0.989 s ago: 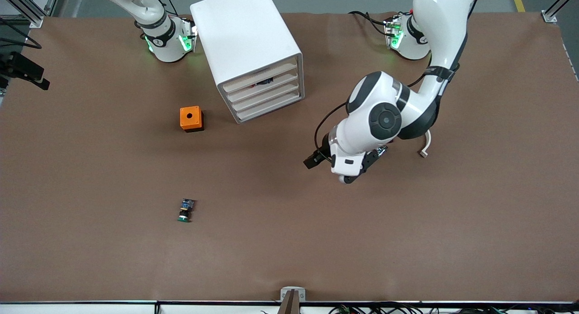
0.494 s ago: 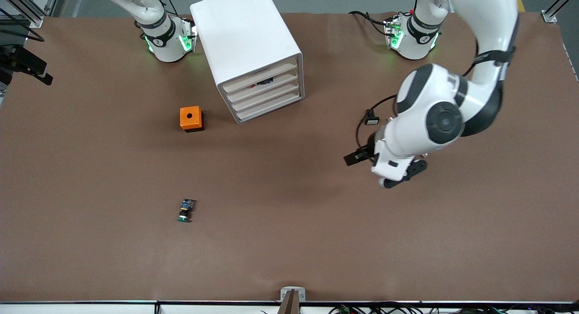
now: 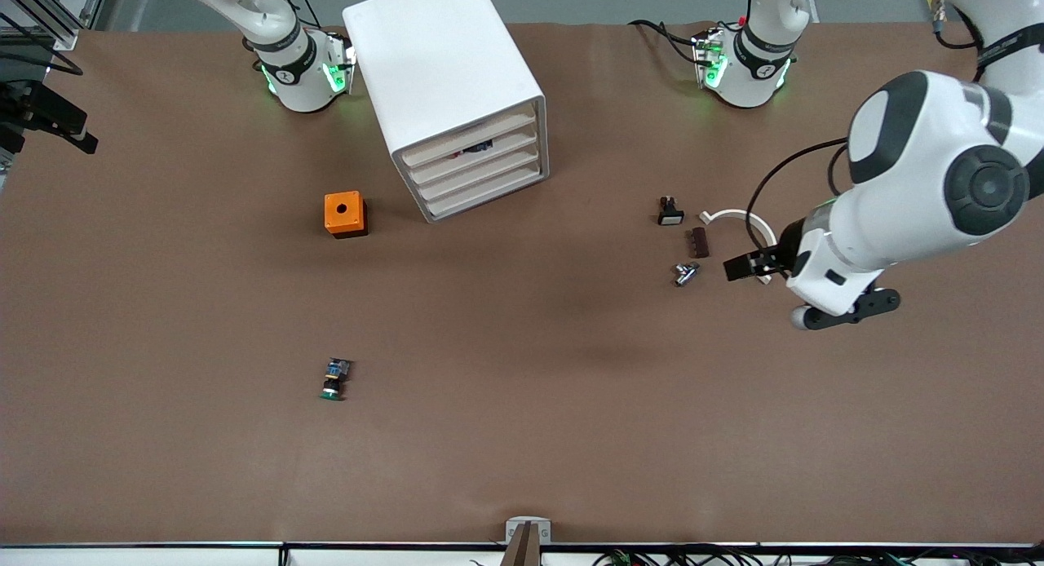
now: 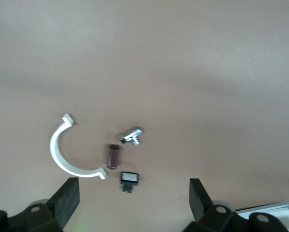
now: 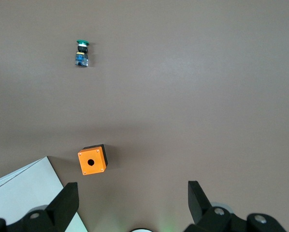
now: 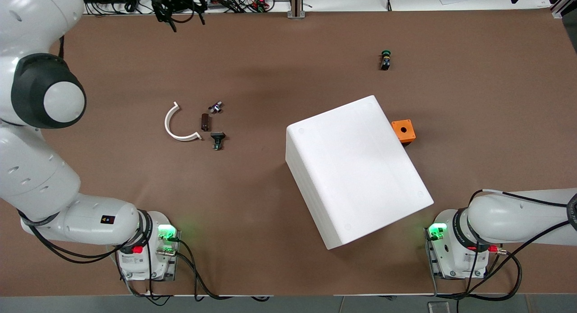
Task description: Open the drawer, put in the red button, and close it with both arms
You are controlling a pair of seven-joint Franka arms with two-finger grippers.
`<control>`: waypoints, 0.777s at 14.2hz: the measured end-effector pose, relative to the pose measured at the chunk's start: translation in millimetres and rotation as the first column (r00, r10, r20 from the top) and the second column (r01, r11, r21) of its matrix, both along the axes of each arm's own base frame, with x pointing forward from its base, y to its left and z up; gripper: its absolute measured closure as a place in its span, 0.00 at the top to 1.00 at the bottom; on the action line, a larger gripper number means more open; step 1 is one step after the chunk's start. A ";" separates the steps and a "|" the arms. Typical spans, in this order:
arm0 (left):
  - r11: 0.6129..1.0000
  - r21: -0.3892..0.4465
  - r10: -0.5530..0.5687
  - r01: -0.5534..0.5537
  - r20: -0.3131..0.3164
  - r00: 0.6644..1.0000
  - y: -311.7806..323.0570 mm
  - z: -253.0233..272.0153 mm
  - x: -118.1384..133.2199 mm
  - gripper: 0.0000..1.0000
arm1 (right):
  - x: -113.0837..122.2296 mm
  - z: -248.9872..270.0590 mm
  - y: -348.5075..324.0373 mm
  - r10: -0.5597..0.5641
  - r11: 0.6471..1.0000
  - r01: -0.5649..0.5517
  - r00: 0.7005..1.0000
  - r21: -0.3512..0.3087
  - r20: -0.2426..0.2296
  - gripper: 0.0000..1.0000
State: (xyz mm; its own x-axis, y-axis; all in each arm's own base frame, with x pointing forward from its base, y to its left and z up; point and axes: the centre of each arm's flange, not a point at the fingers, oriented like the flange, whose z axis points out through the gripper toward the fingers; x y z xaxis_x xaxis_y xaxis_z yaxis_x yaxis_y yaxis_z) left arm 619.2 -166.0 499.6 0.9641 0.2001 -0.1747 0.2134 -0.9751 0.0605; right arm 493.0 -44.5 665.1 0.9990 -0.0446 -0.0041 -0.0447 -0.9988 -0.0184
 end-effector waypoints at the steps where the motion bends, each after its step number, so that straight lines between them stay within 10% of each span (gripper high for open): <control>1: 1.000 0.007 -0.011 0.011 0.009 1.000 9.1 4.1 0.5 1.00 | 0.2 0.2 0.0 0.000 1.000 0.000 1.000 0.000 0.002 1.00; 11: 0.985 0.050 -0.168 0.167 0.021 0.986 105.1 30.5 -43.9 1.00 | 2.1 1.9 4.7 0.009 1.000 -0.009 1.000 -0.001 0.019 1.00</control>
